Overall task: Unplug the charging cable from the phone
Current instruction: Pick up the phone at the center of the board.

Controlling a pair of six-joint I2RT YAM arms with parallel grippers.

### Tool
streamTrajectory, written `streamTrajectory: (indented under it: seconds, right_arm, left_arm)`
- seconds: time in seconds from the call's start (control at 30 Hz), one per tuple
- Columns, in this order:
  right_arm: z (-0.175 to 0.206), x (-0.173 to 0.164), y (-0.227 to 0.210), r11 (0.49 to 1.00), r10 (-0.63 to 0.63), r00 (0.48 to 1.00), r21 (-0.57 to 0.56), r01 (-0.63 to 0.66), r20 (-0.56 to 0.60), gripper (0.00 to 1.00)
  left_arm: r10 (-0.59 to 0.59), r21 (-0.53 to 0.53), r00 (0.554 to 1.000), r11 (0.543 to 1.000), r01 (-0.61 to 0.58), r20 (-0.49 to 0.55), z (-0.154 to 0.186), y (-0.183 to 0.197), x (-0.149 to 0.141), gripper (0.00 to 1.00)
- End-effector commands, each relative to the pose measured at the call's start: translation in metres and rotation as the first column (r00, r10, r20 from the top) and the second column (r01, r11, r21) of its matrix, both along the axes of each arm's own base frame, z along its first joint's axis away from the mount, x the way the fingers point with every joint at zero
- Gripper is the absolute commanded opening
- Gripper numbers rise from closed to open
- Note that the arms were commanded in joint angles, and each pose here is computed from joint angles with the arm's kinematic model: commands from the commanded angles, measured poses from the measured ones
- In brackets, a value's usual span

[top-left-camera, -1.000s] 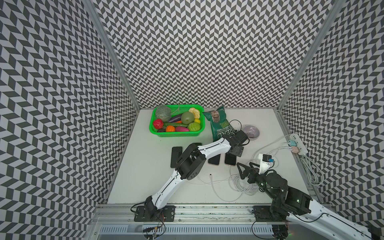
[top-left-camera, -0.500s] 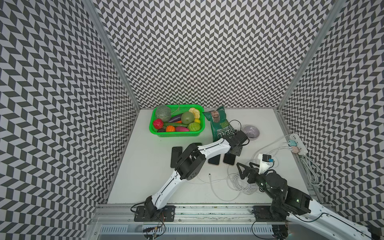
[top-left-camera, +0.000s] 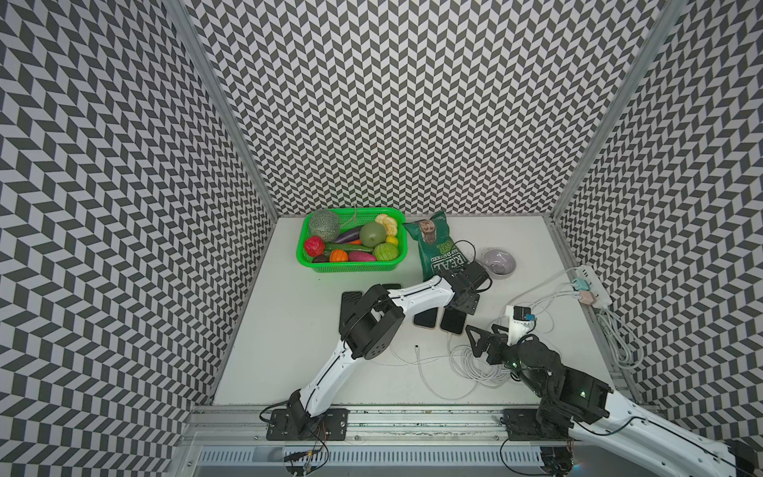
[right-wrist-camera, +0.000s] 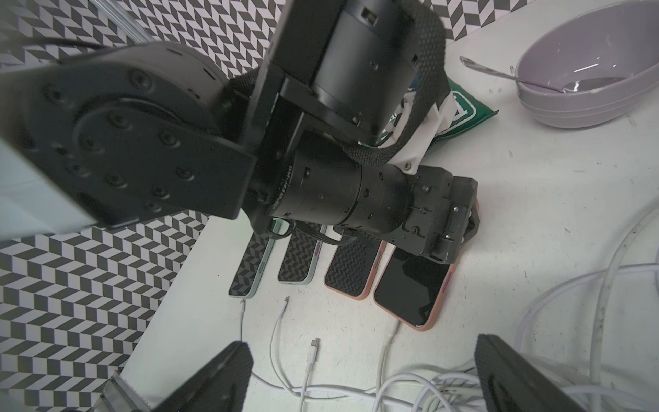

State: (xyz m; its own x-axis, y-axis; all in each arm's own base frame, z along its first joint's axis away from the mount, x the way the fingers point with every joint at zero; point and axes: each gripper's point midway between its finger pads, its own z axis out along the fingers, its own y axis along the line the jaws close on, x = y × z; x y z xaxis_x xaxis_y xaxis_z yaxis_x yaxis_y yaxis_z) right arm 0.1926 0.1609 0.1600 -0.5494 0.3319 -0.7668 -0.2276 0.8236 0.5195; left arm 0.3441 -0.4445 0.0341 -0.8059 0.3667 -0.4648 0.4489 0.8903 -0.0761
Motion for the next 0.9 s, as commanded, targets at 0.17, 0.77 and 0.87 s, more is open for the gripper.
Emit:
streamTrajectory:
  seconds: [0.17,0.77,0.87]
  right_arm:
    - [-0.003,0.004,0.022,0.996,0.066,0.998,0.059,-0.065,-0.008,1.0]
    - [-0.043,0.005,0.039,0.981,0.185,0.98,0.079,-0.179,-0.073,0.93]
    - [-0.048,0.008,0.039,0.982,0.182,0.98,0.072,-0.176,-0.079,0.92]
  left_arm:
    - [0.006,-0.164,0.999,0.986,0.001,0.04,0.073,-0.007,0.001,0.0]
    - [0.019,-0.276,0.996,0.961,0.005,0.083,0.135,-0.002,-0.003,0.0]
    - [0.022,-0.289,0.996,0.957,0.004,0.086,0.143,0.001,-0.006,0.0]
